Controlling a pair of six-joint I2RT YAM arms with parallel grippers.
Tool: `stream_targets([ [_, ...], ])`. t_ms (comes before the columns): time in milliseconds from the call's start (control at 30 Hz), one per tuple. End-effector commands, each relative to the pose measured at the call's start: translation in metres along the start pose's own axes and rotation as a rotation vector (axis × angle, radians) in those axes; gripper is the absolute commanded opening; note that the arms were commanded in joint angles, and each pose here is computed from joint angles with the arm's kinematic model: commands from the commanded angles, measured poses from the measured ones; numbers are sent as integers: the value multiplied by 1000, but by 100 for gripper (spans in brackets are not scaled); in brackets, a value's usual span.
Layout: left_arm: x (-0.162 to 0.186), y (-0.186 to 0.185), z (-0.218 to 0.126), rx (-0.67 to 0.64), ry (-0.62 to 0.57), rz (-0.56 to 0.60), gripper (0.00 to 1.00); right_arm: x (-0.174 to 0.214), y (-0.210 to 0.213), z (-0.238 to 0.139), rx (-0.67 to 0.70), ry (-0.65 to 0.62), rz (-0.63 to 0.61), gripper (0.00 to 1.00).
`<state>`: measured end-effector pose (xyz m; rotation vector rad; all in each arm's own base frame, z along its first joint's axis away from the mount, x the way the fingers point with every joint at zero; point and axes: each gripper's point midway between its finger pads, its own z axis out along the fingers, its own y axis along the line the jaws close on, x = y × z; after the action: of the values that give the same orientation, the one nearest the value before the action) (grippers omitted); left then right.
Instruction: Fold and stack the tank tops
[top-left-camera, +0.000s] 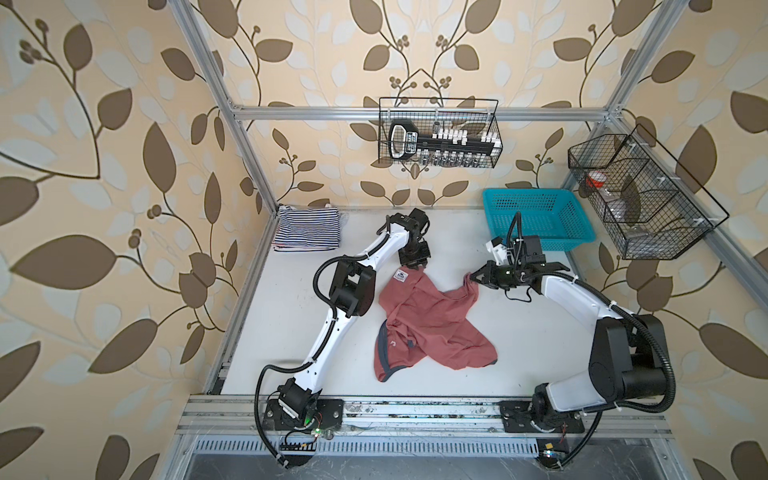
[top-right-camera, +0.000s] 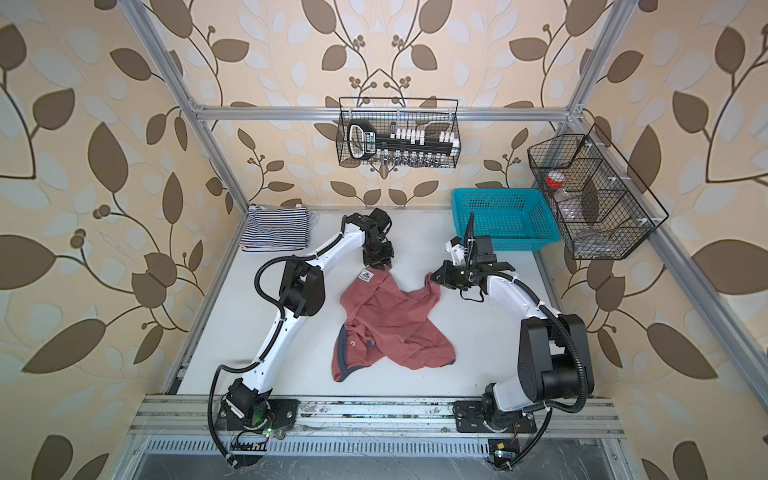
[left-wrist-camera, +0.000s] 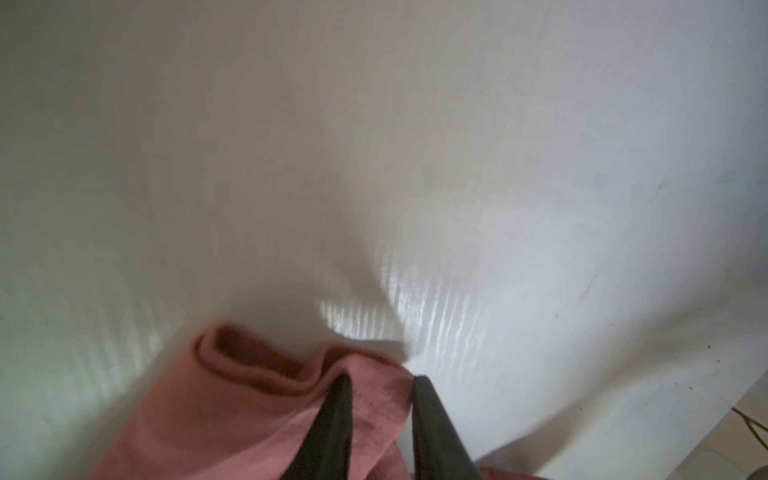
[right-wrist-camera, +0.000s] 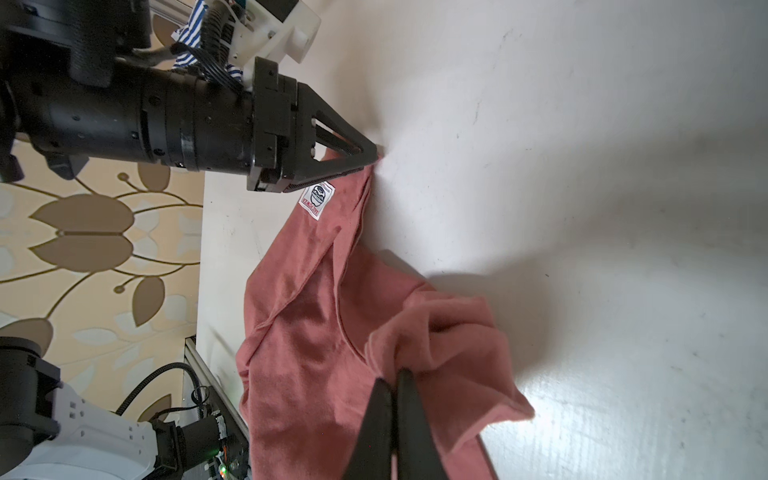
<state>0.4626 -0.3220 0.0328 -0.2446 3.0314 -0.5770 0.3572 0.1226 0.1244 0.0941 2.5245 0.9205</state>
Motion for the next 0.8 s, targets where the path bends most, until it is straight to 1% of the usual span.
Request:
stream_targets([
  [0,18,29,29,-115,79,-2,21,7,-5,4,-11,19,-8,0],
  [200,19,36,29,-147,79,6,0,8,-7,3,-10,20,-5,0],
  [300,15,32,18,-137,55,6,0,9,-7,3,-8,21,-3,0],
  [400,2,23,-13,-97,-7,13,0,7,-6,-2,-5,3,-9,0],
  [467,-8,16,-46,-58,-62,19,0,1,-2,-10,-5,-21,-16,0],
  [567,-25,6,-118,8,-188,44,0,-13,10,-31,-6,-74,-50,0],
  [667,-31,0,-203,76,-331,77,0,-35,30,-64,-4,-156,-98,0],
  [767,-25,1,-287,123,-478,116,0,-57,60,-106,-15,-264,-166,0],
])
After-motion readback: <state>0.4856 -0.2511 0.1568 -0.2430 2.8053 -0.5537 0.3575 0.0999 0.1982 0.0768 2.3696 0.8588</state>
